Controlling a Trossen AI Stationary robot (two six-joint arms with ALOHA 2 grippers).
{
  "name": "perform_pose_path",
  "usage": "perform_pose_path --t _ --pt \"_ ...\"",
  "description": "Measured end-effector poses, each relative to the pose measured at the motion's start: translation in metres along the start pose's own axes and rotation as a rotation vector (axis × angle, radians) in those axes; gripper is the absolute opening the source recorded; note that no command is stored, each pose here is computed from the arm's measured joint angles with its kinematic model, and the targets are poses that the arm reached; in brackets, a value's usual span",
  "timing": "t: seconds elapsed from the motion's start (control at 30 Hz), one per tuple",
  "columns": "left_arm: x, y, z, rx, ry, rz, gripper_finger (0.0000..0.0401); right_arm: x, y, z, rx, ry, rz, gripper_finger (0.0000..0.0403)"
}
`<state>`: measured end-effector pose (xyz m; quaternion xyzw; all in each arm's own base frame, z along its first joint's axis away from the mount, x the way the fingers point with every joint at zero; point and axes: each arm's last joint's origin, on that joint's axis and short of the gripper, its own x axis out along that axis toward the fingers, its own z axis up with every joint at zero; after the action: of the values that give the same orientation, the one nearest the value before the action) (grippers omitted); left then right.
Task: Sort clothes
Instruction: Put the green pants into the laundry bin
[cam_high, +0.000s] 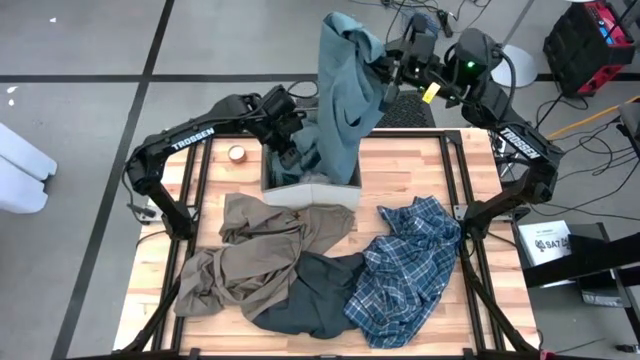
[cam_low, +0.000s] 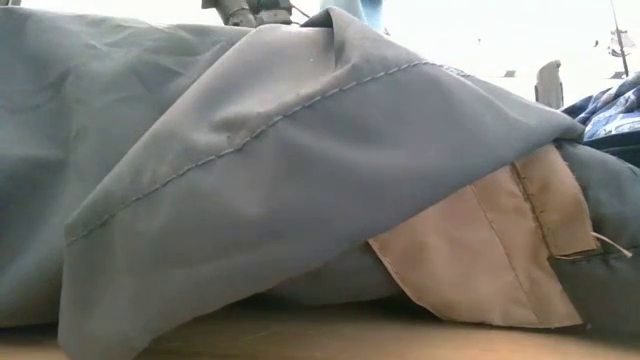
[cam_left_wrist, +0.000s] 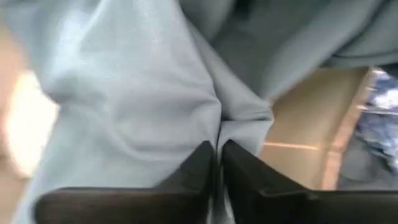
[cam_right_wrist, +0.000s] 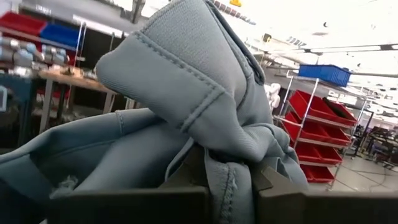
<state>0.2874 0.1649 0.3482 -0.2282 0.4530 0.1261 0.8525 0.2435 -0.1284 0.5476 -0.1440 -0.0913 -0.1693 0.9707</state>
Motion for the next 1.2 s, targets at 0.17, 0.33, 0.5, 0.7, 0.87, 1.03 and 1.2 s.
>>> perform_pose_path --t 0.17,0.33,0.5,0.7,0.87,1.03,1.2 --pt "-0.002 0.006 0.003 0.013 -0.037 0.017 0.0139 0.002 -0.006 -0.008 -0.009 0.046 -0.014 0.0014" --pt "-0.023 0.010 0.006 0.027 -0.112 0.034 0.0200 0.008 -0.014 -0.020 -0.001 0.094 -0.037 0.0014" --pt "-0.068 0.011 0.007 0.030 -0.229 0.119 0.0208 0.018 -0.019 -0.032 0.001 0.122 -0.045 0.0014" --pt "-0.142 -0.003 -0.007 0.059 -0.450 0.158 0.0210 0.037 -0.023 -0.057 0.027 0.183 -0.040 0.0014" --pt "-0.198 -0.024 -0.036 0.124 -0.628 0.171 0.0210 0.067 -0.022 -0.096 0.079 0.242 0.015 0.0014" --pt "-0.227 -0.037 -0.063 0.148 -0.715 0.171 0.0210 0.100 -0.018 -0.148 0.175 0.296 0.102 0.0014" --pt "-0.239 -0.042 -0.078 0.135 -0.739 0.163 0.0210 0.125 -0.003 -0.210 0.250 0.455 0.144 0.0014"
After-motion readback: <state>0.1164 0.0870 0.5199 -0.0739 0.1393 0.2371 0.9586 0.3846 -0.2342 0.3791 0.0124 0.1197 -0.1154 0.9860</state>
